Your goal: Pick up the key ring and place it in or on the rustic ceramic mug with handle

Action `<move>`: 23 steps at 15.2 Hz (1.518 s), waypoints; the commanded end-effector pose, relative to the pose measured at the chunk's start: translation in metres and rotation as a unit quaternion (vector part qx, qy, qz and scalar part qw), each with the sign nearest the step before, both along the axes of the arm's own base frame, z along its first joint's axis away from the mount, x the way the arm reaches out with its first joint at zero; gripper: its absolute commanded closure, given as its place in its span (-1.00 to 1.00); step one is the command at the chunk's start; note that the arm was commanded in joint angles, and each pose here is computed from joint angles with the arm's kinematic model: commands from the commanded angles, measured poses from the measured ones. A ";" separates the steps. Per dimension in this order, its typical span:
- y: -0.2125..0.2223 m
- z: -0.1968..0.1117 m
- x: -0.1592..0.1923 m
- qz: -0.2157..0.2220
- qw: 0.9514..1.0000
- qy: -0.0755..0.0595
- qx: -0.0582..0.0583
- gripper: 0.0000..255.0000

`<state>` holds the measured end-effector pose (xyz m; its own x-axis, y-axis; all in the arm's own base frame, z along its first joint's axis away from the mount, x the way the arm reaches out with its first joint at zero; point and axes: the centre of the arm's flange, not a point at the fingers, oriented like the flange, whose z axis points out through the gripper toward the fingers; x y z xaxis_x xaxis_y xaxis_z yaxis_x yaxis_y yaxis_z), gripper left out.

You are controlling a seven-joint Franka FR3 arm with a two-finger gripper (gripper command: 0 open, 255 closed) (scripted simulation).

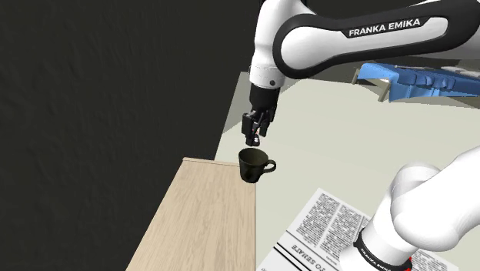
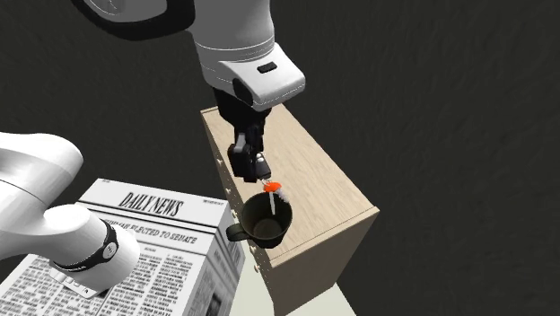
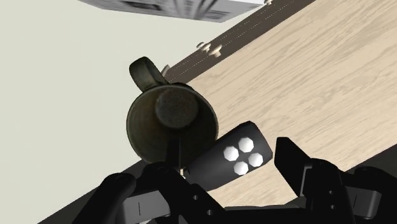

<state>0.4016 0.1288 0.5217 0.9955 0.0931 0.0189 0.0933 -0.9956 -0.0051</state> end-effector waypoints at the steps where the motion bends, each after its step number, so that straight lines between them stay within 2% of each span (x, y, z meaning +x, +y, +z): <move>1: -0.009 -0.002 -0.008 0.001 1.000 0.000 0.001 1.00; 16: -0.009 -0.081 -0.008 0.001 1.000 0.000 0.001 1.00; 23: -0.009 -0.081 -0.008 0.001 1.000 0.000 0.001 1.00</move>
